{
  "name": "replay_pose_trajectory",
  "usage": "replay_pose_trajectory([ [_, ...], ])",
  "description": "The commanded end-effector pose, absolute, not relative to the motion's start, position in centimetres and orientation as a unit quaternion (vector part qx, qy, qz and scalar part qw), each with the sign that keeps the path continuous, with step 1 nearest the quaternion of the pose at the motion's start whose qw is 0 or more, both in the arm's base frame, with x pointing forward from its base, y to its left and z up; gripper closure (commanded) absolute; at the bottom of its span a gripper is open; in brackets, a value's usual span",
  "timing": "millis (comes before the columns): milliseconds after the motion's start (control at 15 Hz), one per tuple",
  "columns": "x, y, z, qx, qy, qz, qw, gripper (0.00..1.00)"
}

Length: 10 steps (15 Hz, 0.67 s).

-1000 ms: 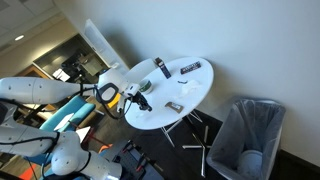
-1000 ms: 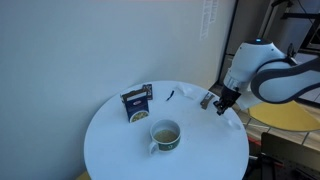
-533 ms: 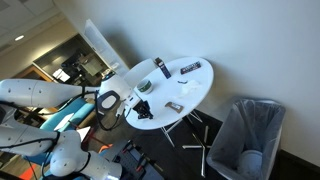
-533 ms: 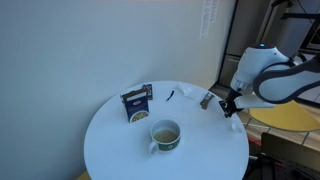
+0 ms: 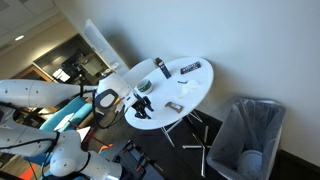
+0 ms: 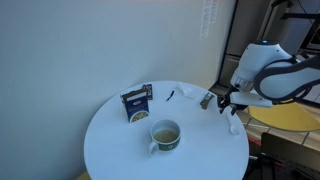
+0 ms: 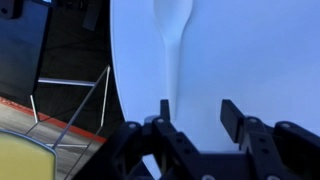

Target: Move the spoon forward

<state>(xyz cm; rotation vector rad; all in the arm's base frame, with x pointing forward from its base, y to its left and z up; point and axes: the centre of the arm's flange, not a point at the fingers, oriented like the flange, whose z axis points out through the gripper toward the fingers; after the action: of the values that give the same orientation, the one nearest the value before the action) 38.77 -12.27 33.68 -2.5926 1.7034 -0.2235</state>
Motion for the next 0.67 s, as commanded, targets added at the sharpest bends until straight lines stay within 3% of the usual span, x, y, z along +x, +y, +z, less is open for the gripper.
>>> replay_pose_trajectory([
  [0, 38.1, -11.4, 39.4, -0.86, 0.498, -0.114, 0.005, 0.12],
  [133, 38.1, -11.1, 42.8, -0.889, 0.441, -0.124, 0.001, 0.0],
  [600, 38.5, -10.1, 50.3, -0.94, 0.338, -0.052, -0.015, 0.0],
])
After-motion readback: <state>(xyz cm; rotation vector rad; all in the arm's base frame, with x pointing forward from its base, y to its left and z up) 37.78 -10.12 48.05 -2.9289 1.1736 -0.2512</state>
